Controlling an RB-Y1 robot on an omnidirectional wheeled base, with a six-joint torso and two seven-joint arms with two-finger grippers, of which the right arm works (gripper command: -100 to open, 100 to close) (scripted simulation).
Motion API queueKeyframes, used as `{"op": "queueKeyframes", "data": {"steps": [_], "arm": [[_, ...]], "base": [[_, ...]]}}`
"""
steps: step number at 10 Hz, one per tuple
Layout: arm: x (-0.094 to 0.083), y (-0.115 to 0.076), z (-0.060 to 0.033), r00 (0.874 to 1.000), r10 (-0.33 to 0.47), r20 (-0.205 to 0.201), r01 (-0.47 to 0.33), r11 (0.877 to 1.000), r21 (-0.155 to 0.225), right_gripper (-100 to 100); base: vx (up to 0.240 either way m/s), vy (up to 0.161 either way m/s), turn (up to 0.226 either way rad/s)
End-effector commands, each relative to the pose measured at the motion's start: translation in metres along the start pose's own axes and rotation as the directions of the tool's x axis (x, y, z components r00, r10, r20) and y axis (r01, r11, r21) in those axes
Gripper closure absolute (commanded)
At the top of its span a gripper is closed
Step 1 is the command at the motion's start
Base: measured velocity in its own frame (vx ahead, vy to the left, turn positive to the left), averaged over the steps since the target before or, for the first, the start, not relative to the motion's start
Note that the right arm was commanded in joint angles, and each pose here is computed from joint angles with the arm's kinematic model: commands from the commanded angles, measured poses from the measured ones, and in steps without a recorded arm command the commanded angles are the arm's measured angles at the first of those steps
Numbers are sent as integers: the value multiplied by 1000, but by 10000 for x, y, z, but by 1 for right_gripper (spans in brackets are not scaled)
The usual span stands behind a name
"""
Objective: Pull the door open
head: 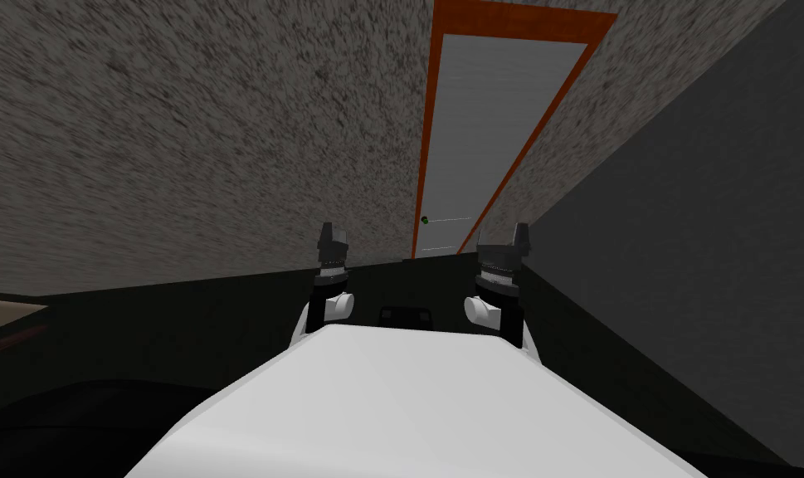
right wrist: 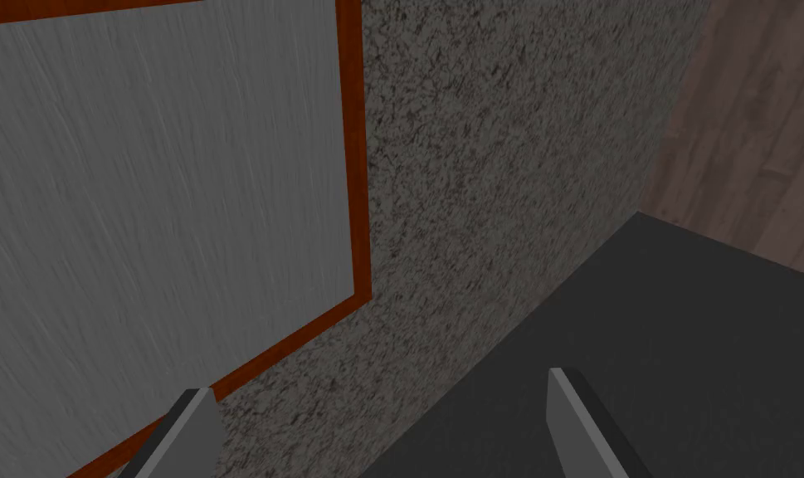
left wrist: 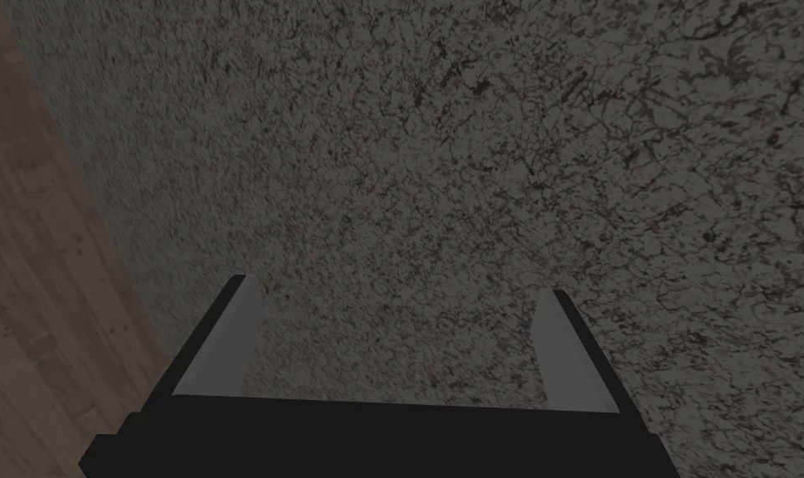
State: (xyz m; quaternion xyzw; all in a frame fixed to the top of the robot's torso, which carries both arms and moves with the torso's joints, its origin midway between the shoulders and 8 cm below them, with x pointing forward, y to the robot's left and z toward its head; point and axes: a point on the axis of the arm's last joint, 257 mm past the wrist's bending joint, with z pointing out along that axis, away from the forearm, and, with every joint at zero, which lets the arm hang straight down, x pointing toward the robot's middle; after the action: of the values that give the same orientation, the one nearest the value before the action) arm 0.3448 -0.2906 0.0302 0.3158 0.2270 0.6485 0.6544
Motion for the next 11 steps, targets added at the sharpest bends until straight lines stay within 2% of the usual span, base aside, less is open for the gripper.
{"op": "queueKeyframes", "data": {"steps": [1,4,7,11], "arm": [[2,-127,-25,999,-44,-11,44,999,19,-100],[2,-317,-66,994,-109,-30,110,993,45,-100],[-1,-504,-112,984,-173,-51,176,982,69,-100],[-11,-803,-195,958,-274,-89,282,954,103,-100]], "base": [[58,5,-3],[96,5,-3],[92,-3,-2],[76,-2,-3]]}}
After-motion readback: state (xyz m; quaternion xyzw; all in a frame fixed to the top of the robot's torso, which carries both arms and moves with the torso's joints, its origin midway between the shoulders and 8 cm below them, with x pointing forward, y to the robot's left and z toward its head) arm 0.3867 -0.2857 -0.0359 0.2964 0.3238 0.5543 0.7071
